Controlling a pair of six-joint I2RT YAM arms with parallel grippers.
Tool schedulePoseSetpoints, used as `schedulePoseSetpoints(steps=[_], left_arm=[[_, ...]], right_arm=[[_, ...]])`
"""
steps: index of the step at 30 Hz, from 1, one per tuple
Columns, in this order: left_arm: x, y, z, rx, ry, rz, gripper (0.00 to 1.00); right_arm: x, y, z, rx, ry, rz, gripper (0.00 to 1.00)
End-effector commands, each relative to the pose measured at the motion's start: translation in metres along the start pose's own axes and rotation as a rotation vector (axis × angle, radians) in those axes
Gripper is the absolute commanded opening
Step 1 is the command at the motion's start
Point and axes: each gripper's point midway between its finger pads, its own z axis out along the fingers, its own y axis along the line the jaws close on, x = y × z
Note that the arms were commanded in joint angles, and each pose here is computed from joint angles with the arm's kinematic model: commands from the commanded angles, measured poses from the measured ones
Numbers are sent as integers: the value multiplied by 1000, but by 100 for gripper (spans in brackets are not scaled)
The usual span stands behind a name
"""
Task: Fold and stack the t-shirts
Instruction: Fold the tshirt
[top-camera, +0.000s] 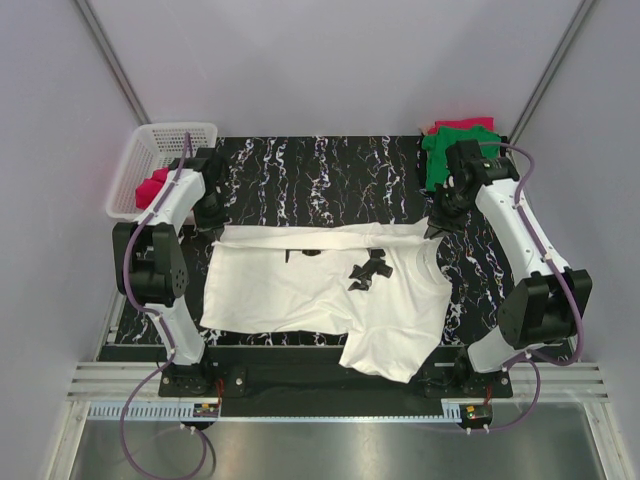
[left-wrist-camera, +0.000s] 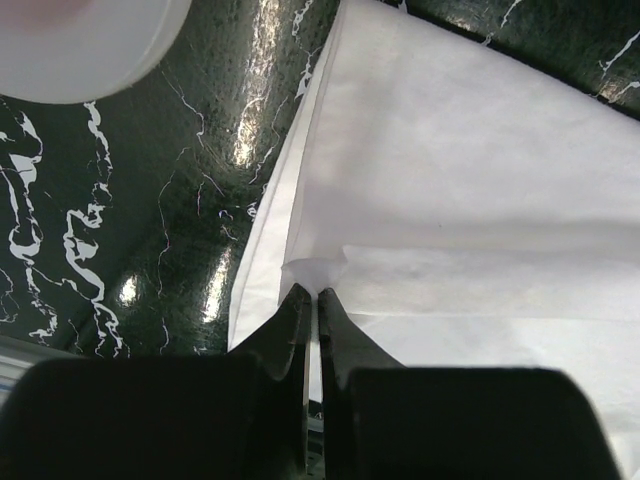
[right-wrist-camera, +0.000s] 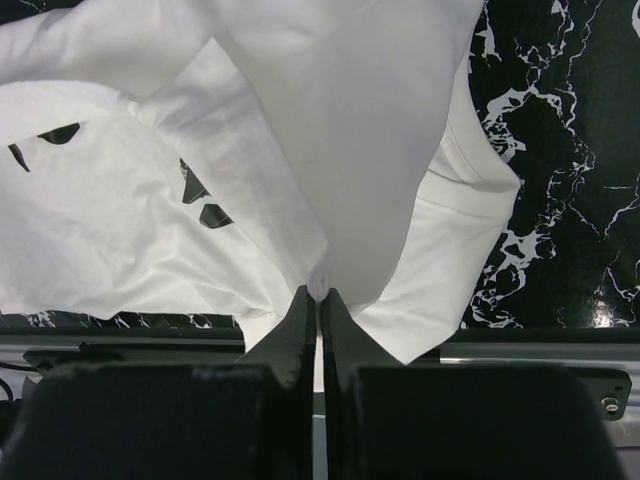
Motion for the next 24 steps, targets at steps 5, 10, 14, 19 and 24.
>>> schedulePoseSetpoints(steps=[5,10,14,19,24], left_arm=[[6,8,-2,-32,-4,-48,0],[11,5,1,-21,15,-62,0],[13,4,3,-25,21,-80,0],[14,8,7,-55,30,-100,10],[12,16,2,-97,3,-132,52]], right_arm=[[12,0,-7,-11,2,-5,0],[16,0,0,-10,25,-1,0],[20,-3,6,4,46,3,0],[26,-7,14,18,71,8,0],[29,-15,16,63,85,14,11]])
